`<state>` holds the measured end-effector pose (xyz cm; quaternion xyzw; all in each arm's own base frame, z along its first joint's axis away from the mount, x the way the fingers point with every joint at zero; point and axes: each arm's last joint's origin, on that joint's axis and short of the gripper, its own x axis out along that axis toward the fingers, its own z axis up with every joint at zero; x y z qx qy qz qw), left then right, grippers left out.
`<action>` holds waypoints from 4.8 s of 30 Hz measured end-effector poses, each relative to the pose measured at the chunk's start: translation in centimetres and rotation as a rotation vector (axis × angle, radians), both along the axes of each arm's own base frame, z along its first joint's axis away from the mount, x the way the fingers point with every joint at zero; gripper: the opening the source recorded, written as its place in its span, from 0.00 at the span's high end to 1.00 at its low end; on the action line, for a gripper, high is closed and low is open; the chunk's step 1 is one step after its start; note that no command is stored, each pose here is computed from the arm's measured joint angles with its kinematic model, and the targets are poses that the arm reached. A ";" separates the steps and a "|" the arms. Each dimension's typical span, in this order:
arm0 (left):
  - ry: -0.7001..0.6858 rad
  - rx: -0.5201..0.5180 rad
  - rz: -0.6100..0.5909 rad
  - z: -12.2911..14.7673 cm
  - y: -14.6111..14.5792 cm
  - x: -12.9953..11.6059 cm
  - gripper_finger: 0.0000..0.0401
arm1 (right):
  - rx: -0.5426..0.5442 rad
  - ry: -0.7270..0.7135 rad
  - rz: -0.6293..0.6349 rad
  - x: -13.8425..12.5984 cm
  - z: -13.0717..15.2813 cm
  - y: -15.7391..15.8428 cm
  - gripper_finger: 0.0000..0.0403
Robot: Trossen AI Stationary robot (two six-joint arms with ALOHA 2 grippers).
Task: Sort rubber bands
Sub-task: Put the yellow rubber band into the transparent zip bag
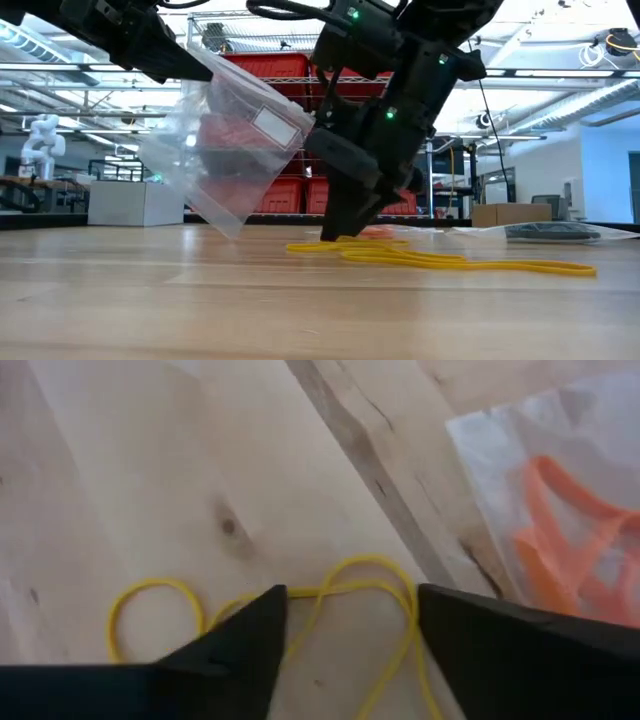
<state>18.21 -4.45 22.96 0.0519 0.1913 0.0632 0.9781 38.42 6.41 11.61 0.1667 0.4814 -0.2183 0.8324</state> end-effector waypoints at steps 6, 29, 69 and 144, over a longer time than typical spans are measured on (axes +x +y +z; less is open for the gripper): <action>0.000 -0.001 0.000 0.0 0.0 0.0 1.00 | -0.031 0.058 0.039 -0.6 -0.2 0.5 0.78; -0.001 -0.001 0.001 0.0 0.0 0.0 1.00 | -0.334 -0.117 0.291 -2.2 5.3 5.6 1.00; -0.045 -0.059 0.016 0.3 0.0 0.1 1.00 | -0.679 -0.402 0.405 3.6 12.6 4.1 1.00; 0.053 -0.067 -0.174 -0.9 -0.8 0.9 1.00 | -0.251 -0.439 0.429 4.8 13.7 -2.0 0.80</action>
